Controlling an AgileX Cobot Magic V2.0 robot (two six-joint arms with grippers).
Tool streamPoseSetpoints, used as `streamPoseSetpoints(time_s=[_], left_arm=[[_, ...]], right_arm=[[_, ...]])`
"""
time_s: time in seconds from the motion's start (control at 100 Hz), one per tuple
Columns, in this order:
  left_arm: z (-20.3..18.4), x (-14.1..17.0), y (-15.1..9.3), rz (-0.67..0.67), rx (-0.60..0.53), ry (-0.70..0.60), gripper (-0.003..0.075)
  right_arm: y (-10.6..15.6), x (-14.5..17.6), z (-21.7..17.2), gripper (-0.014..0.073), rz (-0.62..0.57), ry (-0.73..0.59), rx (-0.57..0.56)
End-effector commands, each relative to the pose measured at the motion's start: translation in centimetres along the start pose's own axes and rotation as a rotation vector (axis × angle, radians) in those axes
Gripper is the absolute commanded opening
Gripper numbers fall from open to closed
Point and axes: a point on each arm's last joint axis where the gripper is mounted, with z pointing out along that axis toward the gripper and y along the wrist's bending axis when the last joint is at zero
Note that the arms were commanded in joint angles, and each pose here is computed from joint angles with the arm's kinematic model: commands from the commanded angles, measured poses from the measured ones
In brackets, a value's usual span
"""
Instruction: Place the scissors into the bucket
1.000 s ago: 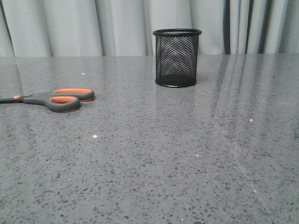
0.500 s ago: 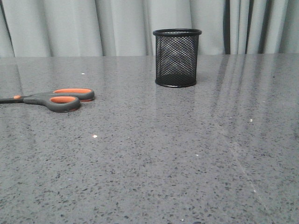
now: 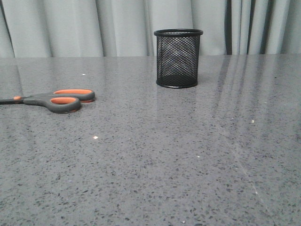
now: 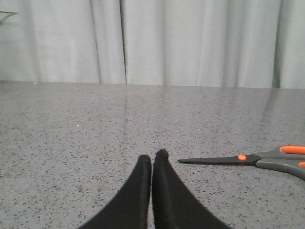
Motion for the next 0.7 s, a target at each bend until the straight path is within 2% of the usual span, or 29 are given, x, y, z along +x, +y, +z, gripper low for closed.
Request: streamPoseSetpoints(time_s=[0.0, 0.08, 0.28, 0.47, 0.53, 0.61, 0.69], left_arm=[[-0.1, 0.5, 0.1, -0.048, -0.004, -0.061, -0.002], [-0.1, 0.5, 0.1, -0.14, -0.002, -0.061, -0.002], [-0.1, 0.5, 0.1, -0.502, 0.004, -0.063, -0.002], [-0.1, 0.4, 0.1, -0.732, 0.011, -0.062, -0.002], [-0.1, 0.2, 0.1, -0.773, 0.021, -0.061, -0.002], [-0.3, -1.0, -0.2, -0.782, 0.052, -0.069, -0.002], [-0.7, -2.6, -0.8, -0.713, 0.106, -0.055, -0.002]], right_arm=[[-0.1, -0.9, -0.2, -0.0045, 0.019, -0.126, 0.013], [-0.1, -1.1, -0.2, -0.0045, 0.078, -0.14, 0.008], [-0.2, -1.6, -0.3, -0.0045, 0.26, -0.198, 0.0], [-0.5, -2.2, -0.5, -0.0045, 0.437, -0.258, 0.002], [-0.5, -2.5, -0.6, -0.0045, 0.485, -0.264, -0.006], [-0.3, -3.6, -0.9, -0.0045, 0.48, -0.254, -0.034], [0.0, -4.9, -1.3, -0.0045, 0.453, -0.236, -0.064]])
